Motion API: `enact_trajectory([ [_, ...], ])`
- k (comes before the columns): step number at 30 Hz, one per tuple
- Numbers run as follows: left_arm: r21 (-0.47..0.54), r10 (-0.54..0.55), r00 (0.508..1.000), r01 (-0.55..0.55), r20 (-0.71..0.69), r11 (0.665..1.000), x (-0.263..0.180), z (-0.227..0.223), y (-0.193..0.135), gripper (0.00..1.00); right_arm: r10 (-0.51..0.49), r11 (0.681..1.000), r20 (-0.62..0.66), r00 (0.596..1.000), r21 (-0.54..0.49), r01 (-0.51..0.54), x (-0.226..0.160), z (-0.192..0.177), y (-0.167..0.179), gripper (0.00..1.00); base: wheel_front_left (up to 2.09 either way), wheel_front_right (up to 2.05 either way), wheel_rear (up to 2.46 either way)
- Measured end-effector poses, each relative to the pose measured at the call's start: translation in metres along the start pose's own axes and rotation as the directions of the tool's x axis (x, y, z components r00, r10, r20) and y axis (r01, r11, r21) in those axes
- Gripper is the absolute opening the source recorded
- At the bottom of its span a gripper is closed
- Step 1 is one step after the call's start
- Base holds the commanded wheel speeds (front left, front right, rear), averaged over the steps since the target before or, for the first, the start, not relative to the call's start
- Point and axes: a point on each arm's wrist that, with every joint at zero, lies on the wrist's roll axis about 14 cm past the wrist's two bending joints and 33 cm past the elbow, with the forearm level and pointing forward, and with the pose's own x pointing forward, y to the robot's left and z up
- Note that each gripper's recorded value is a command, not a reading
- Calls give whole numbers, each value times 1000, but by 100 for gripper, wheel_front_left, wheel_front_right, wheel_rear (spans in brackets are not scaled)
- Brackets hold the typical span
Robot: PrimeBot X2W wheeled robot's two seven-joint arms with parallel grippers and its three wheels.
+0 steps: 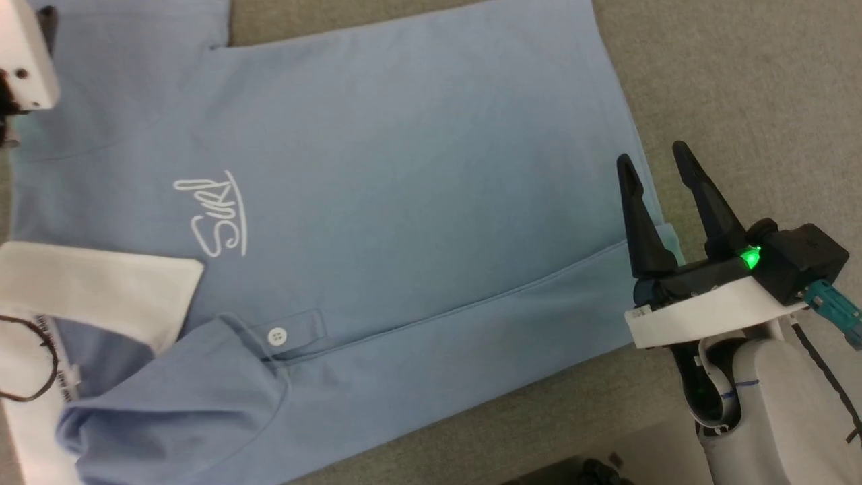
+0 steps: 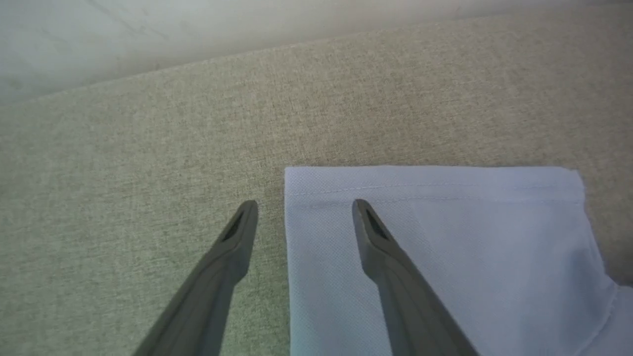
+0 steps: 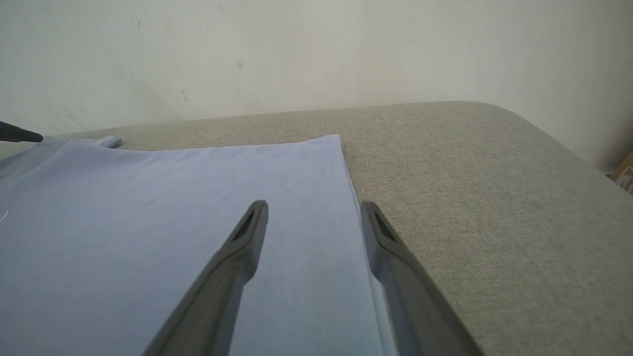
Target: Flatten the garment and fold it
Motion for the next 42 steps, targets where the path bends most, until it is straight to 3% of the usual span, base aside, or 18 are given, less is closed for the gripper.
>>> enact_trajectory([
  [4, -54, 35, 996, -40, -85, 998, 15, -15, 6, 100, -11, 1000, -16, 1000, 1, 11, 1, -8, -3, 100, 0, 0, 0],
  [12, -113, 29, 992, -43, -125, 993, 27, -18, 3, 100, -29, 1000, -39, 999, -11, 29, 3, -17, -10, 100, 0, 0, 0],
  [13, -119, 23, 991, -38, -130, 992, 28, -18, 2, 64, -30, 999, -43, 999, -11, 30, 3, -19, -11, 100, 0, 0, 0],
  [15, -117, 13, 993, -27, -121, 993, 27, -16, 0, 0, -27, 1000, -46, 999, -12, 26, 4, -20, -10, 100, 0, 0, 0],
  [20, -87, -17, 995, 8, -99, 996, 27, -16, -9, 0, 17, 999, -30, 999, -37, -18, 19, -11, -2, 100, 0, 0, 0],
  [25, -69, -21, 997, 16, -79, 997, 28, -15, -8, 0, 64, 993, 3, 998, -101, -63, 60, 19, 1, 100, 0, 0, 0],
  [31, -54, -30, 998, 26, -58, 998, 26, -14, -7, 0, 51, 991, -174, 983, -110, -70, 118, 16, -4, 100, 0, 0, 0],
  [35, -41, -34, 999, 33, -42, 999, 23, -13, -6, 0, 32, 995, -347, 937, -73, -61, 144, -1, -4, 100, 0, 0, 0],
  [42, -25, -43, 999, 42, -19, 999, 20, -15, -4, 0, 10, 999, -582, 813, -34, -36, 162, -33, -3, 100, 0, 0, 0],
])
